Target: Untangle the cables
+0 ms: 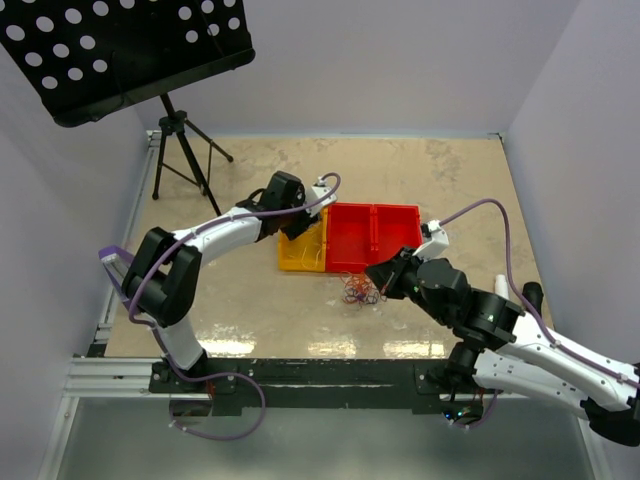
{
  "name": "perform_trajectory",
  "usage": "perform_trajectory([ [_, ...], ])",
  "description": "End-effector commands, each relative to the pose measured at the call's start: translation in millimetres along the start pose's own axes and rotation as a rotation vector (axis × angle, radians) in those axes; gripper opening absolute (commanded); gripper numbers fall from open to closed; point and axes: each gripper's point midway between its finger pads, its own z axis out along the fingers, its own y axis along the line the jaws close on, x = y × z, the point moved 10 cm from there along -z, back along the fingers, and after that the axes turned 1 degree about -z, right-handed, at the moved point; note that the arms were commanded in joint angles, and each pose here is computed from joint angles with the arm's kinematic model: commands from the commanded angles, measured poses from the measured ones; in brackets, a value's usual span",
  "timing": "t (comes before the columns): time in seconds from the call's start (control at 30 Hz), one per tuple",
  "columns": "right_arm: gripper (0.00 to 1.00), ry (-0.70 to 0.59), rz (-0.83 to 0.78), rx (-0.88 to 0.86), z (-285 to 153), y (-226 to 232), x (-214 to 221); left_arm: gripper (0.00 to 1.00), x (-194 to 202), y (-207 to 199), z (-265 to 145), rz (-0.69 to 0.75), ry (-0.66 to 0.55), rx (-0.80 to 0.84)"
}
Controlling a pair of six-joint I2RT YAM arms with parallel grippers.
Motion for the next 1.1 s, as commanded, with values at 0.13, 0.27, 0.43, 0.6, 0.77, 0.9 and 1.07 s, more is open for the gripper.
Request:
perform_trajectory([
  [0.13,0.00,-0.034,0.006,0.002,2,5,-5,0.67,-28,7,-37,-0.016,-0.096,0.028],
  [0.27,0.00,-0.029,0.000,0.003,3,5,-4,0.67,-47,3,-66,-0.007,-0.200,0.126],
  [0.43,0.00,-0.030,0.002,0.007,2,4,-4,0.67,-44,-18,-82,0.021,-0.276,0.317],
  [0.6,0.00,-0.033,0.003,0.016,1,3,-4,0.68,-12,-44,-63,0.033,-0.175,0.458],
  [0.77,0.00,-0.033,0.001,0.024,1,0,-3,0.68,13,-57,-49,0.035,-0.141,0.441],
  [0.9,0.00,-0.029,0.000,0.026,3,0,-2,0.67,15,-56,-37,0.021,-0.123,0.404],
  [1.07,0.00,-0.029,0.001,0.021,3,1,-2,0.66,8,-52,-27,-0.012,-0.130,0.386],
])
